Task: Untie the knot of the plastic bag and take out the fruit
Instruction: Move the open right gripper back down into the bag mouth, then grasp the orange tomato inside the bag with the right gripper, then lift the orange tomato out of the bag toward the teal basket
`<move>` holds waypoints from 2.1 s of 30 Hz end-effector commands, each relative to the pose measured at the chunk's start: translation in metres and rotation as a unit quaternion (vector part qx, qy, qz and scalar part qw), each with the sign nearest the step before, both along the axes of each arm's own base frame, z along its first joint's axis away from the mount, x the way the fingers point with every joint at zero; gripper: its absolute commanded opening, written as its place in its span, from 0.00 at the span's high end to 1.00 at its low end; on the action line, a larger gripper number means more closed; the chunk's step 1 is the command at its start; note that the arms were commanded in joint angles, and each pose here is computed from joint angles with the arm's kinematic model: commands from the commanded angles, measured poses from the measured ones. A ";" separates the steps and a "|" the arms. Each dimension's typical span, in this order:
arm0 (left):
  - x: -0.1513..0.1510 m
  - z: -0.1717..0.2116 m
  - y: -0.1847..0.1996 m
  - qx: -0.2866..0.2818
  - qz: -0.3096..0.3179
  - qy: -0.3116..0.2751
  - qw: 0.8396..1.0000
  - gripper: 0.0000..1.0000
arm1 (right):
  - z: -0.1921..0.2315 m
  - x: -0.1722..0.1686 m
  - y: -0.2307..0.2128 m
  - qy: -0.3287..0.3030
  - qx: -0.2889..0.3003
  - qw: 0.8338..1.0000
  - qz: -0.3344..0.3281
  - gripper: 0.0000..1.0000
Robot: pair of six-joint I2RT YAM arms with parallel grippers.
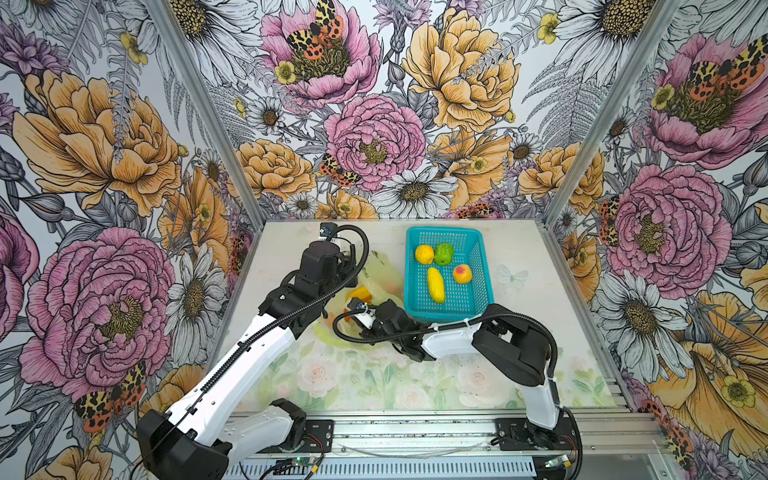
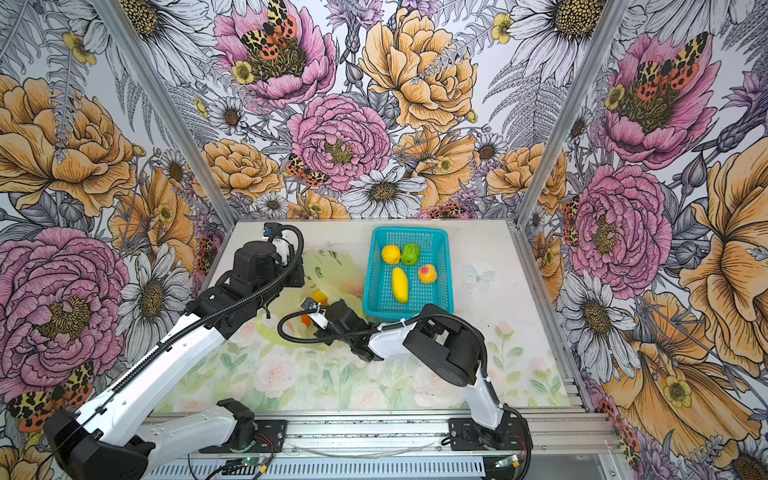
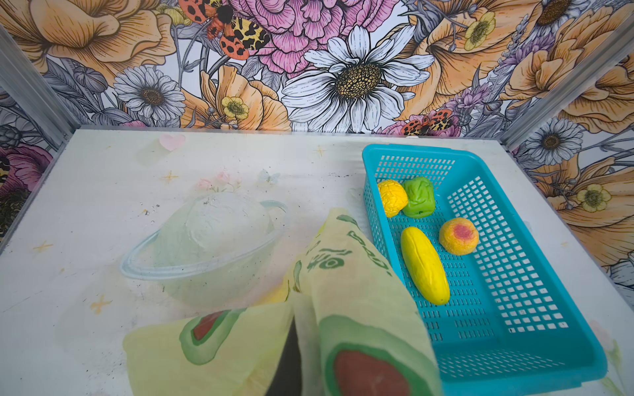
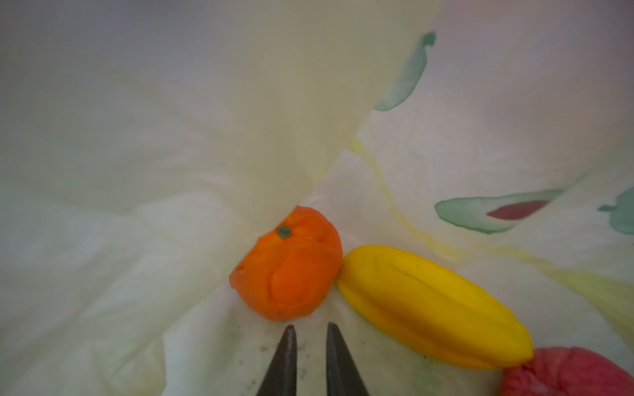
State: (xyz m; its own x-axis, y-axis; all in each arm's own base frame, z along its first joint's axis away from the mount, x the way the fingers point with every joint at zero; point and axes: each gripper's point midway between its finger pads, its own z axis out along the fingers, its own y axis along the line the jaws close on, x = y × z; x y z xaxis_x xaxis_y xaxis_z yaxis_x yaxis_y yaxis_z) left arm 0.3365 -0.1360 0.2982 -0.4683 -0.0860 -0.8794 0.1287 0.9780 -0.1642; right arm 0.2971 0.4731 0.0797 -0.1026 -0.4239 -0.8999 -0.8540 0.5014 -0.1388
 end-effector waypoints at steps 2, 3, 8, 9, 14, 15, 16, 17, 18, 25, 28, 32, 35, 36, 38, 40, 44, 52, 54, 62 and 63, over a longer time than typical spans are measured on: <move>-0.003 0.009 0.001 -0.007 0.003 -0.010 1.000 1.00 | -0.001 0.004 0.019 0.024 0.017 1.000 0.008 0.68; -0.003 0.009 0.002 -0.007 0.003 -0.011 1.000 1.00 | -0.002 0.004 0.023 0.029 0.021 0.999 0.010 0.63; -0.004 0.009 0.000 -0.008 0.000 -0.010 1.000 1.00 | -0.012 0.011 0.039 0.047 0.035 0.998 0.013 0.36; -0.004 0.010 0.000 -0.009 0.000 -0.011 1.000 1.00 | -0.013 0.013 0.041 0.050 0.038 0.998 0.012 0.32; -0.004 0.010 -0.001 -0.009 -0.001 -0.011 1.000 1.00 | -0.014 0.017 0.051 0.075 0.060 0.995 0.030 0.18; -0.004 0.011 -0.001 -0.010 -0.001 -0.012 1.000 1.00 | -0.013 0.019 0.052 0.076 0.063 0.995 0.030 0.16; -0.004 0.010 -0.001 -0.009 -0.001 -0.012 1.000 1.00 | -0.014 0.020 0.053 0.077 0.065 0.995 0.029 0.15; -0.004 0.011 -0.001 -0.009 -0.002 -0.012 1.000 1.00 | -0.016 0.023 0.054 0.077 0.065 0.995 0.026 0.13; -0.004 0.010 -0.002 -0.009 -0.002 -0.011 1.000 1.00 | -0.017 0.028 0.055 0.078 0.066 0.995 0.019 0.12; -0.004 0.010 -0.003 -0.009 -0.006 -0.011 1.000 1.00 | -0.025 0.051 0.066 0.116 0.085 0.990 0.005 0.12; -0.004 0.010 -0.004 -0.009 -0.006 -0.012 1.000 1.00 | -0.029 0.055 0.071 0.121 0.089 0.989 0.004 0.15; -0.004 0.010 -0.003 -0.008 -0.005 -0.012 1.000 1.00 | -0.032 0.059 0.072 0.129 0.089 0.988 -0.002 0.31; -0.004 0.010 -0.003 -0.008 -0.004 -0.011 1.000 1.00 | -0.025 0.058 0.067 0.127 0.090 0.988 -0.007 0.47; -0.004 0.010 -0.003 -0.007 -0.003 -0.011 1.000 1.00 | -0.021 0.057 0.065 0.126 0.092 0.988 -0.007 0.51; -0.004 0.010 -0.002 -0.006 -0.003 -0.011 1.000 1.00 | -0.008 0.054 0.061 0.120 0.100 0.988 -0.007 0.56; -0.003 0.008 -0.002 -0.005 -0.001 -0.010 1.000 1.00 | 0.006 0.048 0.053 0.111 0.111 0.988 -0.005 0.59; -0.001 0.007 0.000 -0.002 0.004 -0.008 1.000 1.00 | 0.036 0.037 0.031 0.087 0.133 0.987 -0.010 0.65; 0.001 0.004 0.000 0.000 0.006 -0.004 1.000 1.00 | 0.097 0.002 -0.019 0.032 0.177 0.984 -0.012 0.72; 0.001 0.005 0.000 -0.002 0.006 -0.005 1.000 1.00 | 0.114 -0.010 -0.026 0.019 0.190 0.982 -0.004 0.72; 0.000 0.007 0.003 -0.003 0.010 -0.007 1.000 1.00 | 0.214 -0.061 -0.063 -0.058 0.255 0.965 0.035 0.75; 0.000 0.007 0.003 -0.003 0.010 -0.007 1.000 1.00 | 0.231 -0.066 -0.070 -0.071 0.268 0.960 0.036 0.76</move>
